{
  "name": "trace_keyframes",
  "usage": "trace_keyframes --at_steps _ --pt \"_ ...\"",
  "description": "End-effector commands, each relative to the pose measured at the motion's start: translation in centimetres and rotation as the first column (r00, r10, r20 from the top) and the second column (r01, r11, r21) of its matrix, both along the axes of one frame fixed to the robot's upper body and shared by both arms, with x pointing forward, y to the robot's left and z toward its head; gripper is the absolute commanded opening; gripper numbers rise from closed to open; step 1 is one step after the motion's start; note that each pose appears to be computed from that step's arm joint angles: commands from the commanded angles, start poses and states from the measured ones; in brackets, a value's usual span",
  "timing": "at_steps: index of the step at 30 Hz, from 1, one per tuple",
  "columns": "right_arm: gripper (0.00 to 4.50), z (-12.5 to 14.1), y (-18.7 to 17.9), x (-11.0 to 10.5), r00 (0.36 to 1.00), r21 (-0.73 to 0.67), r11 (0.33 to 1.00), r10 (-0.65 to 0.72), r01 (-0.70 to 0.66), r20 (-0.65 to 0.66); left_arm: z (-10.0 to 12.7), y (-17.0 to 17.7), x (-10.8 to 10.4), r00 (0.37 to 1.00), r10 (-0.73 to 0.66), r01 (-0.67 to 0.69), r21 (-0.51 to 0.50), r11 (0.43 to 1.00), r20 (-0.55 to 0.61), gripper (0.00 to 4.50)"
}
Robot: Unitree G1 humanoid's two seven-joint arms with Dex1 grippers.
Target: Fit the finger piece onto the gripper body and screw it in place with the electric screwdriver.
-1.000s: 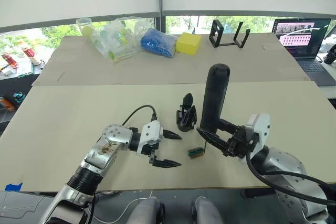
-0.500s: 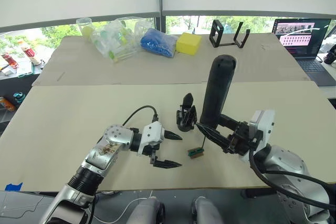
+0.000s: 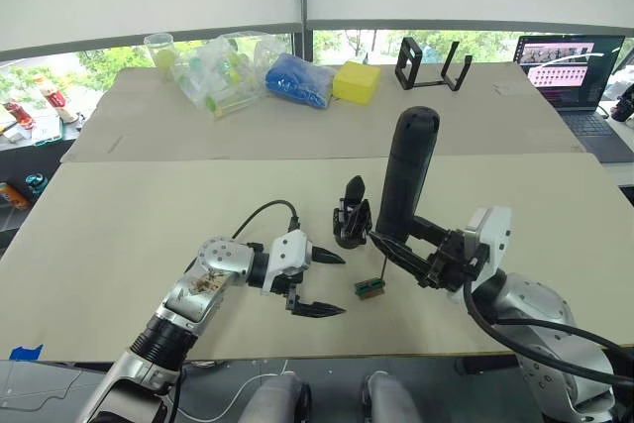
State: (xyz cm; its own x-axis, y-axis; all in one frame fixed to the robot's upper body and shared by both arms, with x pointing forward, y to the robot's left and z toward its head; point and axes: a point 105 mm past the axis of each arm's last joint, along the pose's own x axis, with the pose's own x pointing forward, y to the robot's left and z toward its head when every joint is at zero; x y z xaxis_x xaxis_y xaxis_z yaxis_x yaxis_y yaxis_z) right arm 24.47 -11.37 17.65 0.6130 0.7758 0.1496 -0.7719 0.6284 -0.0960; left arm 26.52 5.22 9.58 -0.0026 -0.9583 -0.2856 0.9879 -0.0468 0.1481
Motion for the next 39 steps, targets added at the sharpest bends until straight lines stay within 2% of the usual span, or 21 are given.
trace_keyframes --at_steps 1,39 --pt "1.9 1.96 0.35 -0.51 0.995 0.019 1.0 0.018 -0.02 0.101 0.47 -0.1 -0.09 1.0 -0.01 0.011 -0.009 1.0 0.022 4.5" --pt "1.9 1.72 0.2 -0.47 0.997 -0.002 1.0 0.01 -0.01 0.082 0.66 0.13 0.11 1.0 -0.012 0.013 -0.006 1.0 0.028 4.5"
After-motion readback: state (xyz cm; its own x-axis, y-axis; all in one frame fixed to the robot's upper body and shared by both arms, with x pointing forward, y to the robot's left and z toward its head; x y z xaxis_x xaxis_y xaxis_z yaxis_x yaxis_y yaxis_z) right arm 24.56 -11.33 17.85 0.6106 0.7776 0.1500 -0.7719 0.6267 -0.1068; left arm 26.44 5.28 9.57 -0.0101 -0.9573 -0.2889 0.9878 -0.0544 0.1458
